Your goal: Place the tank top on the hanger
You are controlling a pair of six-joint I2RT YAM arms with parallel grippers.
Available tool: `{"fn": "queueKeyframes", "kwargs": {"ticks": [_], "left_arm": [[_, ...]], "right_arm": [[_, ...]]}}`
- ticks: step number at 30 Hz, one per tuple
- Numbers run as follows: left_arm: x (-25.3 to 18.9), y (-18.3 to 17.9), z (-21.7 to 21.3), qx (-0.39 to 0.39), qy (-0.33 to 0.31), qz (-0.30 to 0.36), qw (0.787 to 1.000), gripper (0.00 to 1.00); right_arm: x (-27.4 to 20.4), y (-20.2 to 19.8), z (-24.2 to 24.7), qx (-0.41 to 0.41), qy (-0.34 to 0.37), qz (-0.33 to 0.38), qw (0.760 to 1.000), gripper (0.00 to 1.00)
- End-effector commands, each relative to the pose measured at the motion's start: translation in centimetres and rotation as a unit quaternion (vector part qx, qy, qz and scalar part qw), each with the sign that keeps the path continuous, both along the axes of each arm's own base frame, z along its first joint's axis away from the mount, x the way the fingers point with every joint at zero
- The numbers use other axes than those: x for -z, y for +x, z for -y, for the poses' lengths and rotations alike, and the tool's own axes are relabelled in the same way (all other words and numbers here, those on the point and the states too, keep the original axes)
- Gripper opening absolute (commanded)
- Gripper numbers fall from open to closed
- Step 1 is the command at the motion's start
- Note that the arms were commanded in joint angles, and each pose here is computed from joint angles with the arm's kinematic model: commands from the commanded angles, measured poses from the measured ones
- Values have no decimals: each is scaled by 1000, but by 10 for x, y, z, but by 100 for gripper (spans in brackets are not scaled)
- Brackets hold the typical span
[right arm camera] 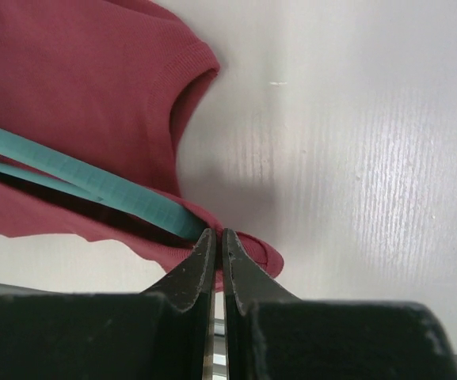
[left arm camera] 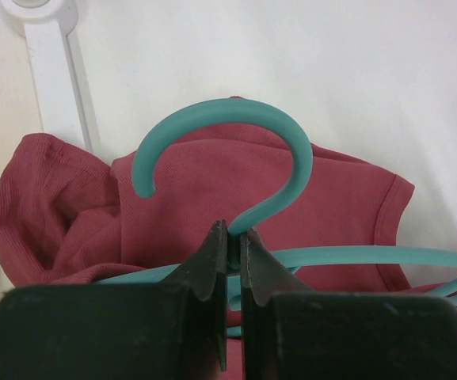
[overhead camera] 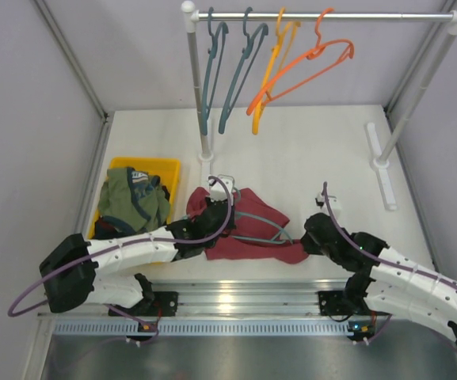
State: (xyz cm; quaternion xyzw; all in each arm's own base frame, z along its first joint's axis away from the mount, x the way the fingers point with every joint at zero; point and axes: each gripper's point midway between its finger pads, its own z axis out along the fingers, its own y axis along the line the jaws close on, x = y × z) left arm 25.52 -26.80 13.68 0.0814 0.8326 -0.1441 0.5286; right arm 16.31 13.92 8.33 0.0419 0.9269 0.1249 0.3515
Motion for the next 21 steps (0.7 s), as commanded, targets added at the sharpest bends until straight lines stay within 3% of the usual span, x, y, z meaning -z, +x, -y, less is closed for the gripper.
{"fn": "queueKeyframes", "kwargs": {"ticks": [1,17,21], "left_arm": [[-25,9,10,2,-26,19,999,0],[-27,4,35,41,-46,10,998,0],[-26,1,35,39,-45,11,998,0]], "right_arm": [[-30,8,-11,-4,20,34,999,0],[-74,50,-64,-49,9,68,996,0],[-88,58,-88,-70,37,74,994,0]]}}
